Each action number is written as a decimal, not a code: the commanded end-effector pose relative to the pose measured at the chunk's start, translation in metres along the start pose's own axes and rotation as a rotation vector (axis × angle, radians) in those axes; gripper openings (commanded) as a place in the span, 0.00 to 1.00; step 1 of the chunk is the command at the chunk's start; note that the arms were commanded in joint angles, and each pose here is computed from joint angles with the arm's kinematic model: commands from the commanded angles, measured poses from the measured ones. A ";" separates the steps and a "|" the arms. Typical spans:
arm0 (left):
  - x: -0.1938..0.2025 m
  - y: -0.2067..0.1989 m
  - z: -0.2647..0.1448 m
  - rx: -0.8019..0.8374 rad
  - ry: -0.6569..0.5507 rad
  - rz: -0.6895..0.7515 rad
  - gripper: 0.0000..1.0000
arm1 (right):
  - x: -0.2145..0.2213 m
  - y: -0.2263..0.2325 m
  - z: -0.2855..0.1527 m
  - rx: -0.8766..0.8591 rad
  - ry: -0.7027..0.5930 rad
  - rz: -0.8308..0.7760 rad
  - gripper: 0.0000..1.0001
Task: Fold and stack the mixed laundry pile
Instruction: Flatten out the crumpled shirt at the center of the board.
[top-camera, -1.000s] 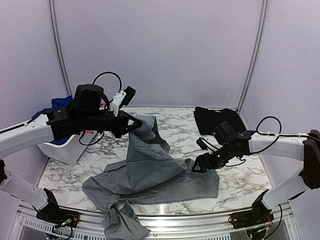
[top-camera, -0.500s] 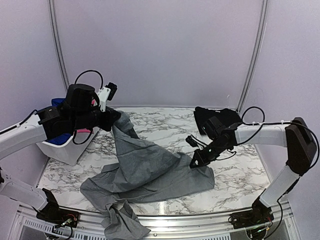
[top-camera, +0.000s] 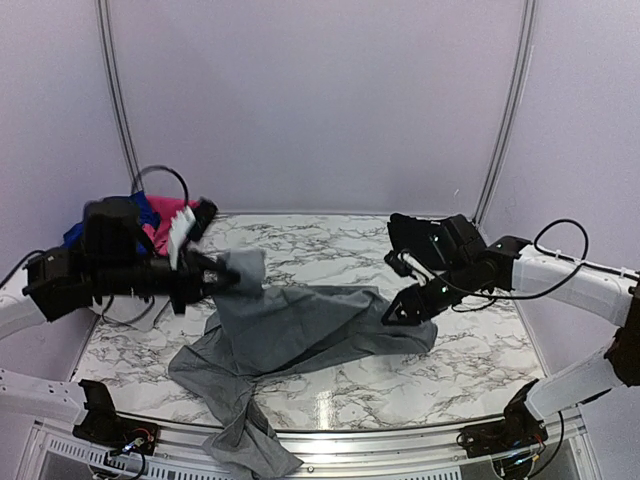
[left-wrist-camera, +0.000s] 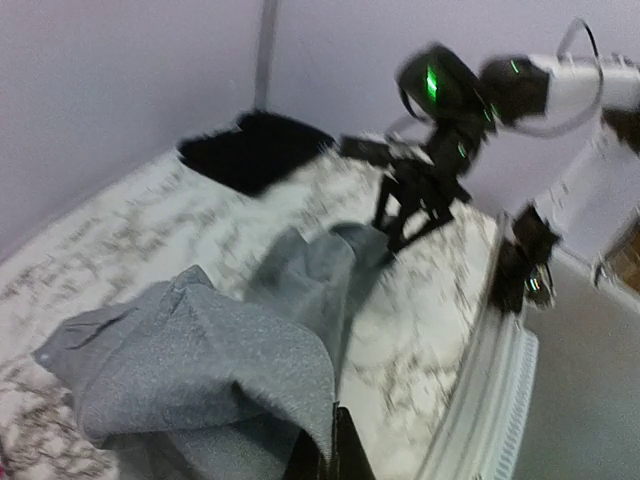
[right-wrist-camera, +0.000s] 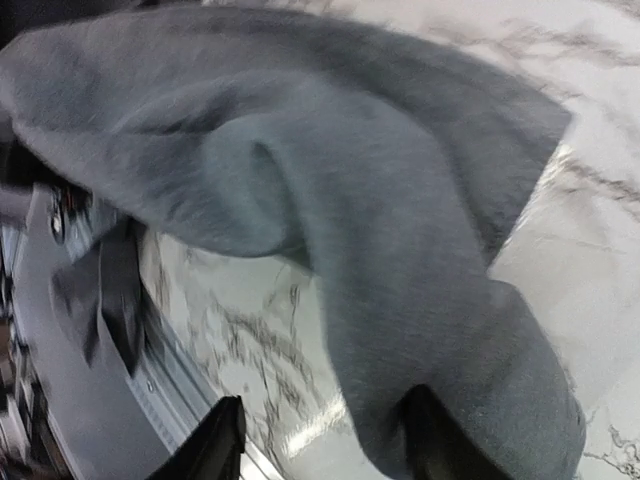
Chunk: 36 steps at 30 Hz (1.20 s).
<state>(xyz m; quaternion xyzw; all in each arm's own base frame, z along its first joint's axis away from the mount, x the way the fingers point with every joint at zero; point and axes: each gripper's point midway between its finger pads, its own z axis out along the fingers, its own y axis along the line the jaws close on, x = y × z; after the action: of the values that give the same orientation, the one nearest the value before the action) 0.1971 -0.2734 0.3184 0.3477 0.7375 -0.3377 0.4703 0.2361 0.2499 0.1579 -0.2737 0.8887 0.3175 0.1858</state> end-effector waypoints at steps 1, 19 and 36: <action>0.144 -0.064 0.003 0.179 0.434 0.014 0.00 | 0.052 0.034 -0.002 -0.149 0.130 0.039 0.64; 0.187 -0.068 0.019 0.030 0.579 0.132 0.00 | -0.038 -0.028 0.034 -0.030 0.107 -0.080 0.77; 0.123 0.005 0.004 -0.250 0.321 -0.016 0.00 | -0.005 -0.047 0.078 0.051 0.214 -0.095 0.53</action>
<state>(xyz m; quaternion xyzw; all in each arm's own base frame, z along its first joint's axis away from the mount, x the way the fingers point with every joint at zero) 0.1450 -0.2565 0.1821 0.3744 0.8391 -0.1942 0.3434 0.2648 0.2796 0.0912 -0.3458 0.8860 0.2944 0.0935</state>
